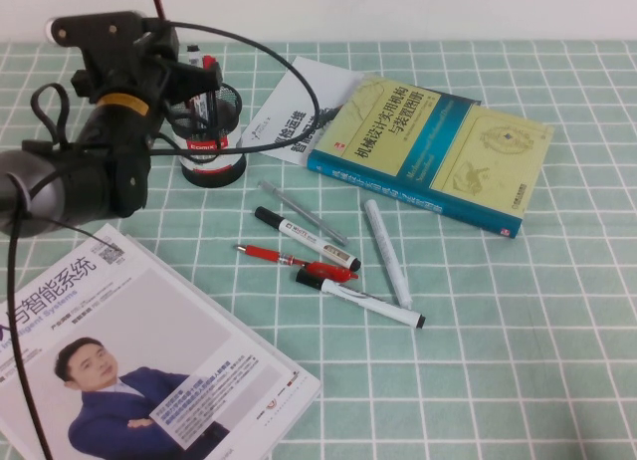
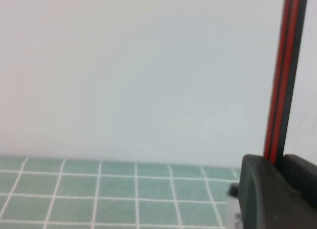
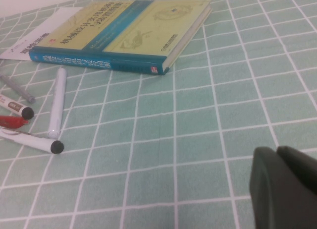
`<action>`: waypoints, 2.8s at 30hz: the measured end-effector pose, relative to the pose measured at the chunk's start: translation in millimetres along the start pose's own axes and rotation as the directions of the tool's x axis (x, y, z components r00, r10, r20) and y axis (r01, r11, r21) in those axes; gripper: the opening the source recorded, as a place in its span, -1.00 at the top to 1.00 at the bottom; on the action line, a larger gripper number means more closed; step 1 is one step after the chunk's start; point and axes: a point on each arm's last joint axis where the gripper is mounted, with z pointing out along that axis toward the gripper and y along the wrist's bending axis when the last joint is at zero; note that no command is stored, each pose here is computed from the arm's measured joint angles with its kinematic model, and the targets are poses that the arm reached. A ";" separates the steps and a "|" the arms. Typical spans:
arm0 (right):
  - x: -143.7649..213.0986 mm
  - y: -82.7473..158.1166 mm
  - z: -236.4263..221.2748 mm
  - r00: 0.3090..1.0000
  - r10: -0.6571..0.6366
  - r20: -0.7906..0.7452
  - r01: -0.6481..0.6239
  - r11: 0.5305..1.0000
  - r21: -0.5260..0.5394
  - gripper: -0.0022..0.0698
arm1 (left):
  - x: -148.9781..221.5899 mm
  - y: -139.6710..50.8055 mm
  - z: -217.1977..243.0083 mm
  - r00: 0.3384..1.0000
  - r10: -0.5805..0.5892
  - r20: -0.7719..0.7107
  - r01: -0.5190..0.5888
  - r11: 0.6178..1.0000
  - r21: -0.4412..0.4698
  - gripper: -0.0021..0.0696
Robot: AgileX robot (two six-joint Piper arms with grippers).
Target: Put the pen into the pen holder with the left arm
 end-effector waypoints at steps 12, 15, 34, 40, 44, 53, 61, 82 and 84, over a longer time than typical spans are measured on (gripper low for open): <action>0.0 0.0 0.0 1.000 0.000 0.000 0.000 1.000 0.000 1.00 | 23.2 10.3 6.5 0.999 0.004 -0.036 -0.005 1.000 -0.025 0.88; 0.0 0.0 0.0 1.000 0.000 0.000 0.000 1.000 0.000 1.00 | 23.1 10.5 6.7 1.000 0.004 -0.030 -0.005 1.000 -0.026 0.88; 0.0 0.0 0.0 1.000 0.000 0.000 0.000 1.000 0.000 1.00 | 32.2 7.0 26.4 0.993 0.050 -0.110 -0.051 0.999 -0.008 0.88; 0.0 0.0 0.0 1.000 0.000 0.000 0.000 1.000 0.000 1.00 | 41.8 7.7 27.6 0.989 0.057 -0.139 -0.059 0.998 -0.007 0.88; 0.0 0.0 0.0 1.000 0.000 0.000 0.000 1.000 0.000 1.00 | 41.3 7.6 27.9 0.989 0.059 -0.137 -0.061 0.998 -0.006 0.88; 0.0 0.0 0.0 1.000 0.000 0.000 0.000 1.000 0.000 1.00 | 40.6 7.5 28.3 0.989 0.063 -0.135 -0.064 0.998 -0.006 0.36; 0.0 0.0 0.0 1.000 0.000 0.000 0.000 1.000 0.000 1.00 | 32.6 6.8 26.5 0.987 0.095 -0.127 -0.096 0.995 -0.001 0.22; 0.0 0.0 0.0 1.000 0.000 0.000 0.000 1.000 0.000 1.00 | -119.1 9.2 -194.3 0.994 0.081 -0.073 -0.076 0.994 0.079 0.94; 0.0 0.0 0.0 1.000 0.000 0.000 0.000 1.000 0.000 1.00 | -117.8 11.4 -221.2 0.993 0.075 -0.090 -0.067 0.994 0.091 0.94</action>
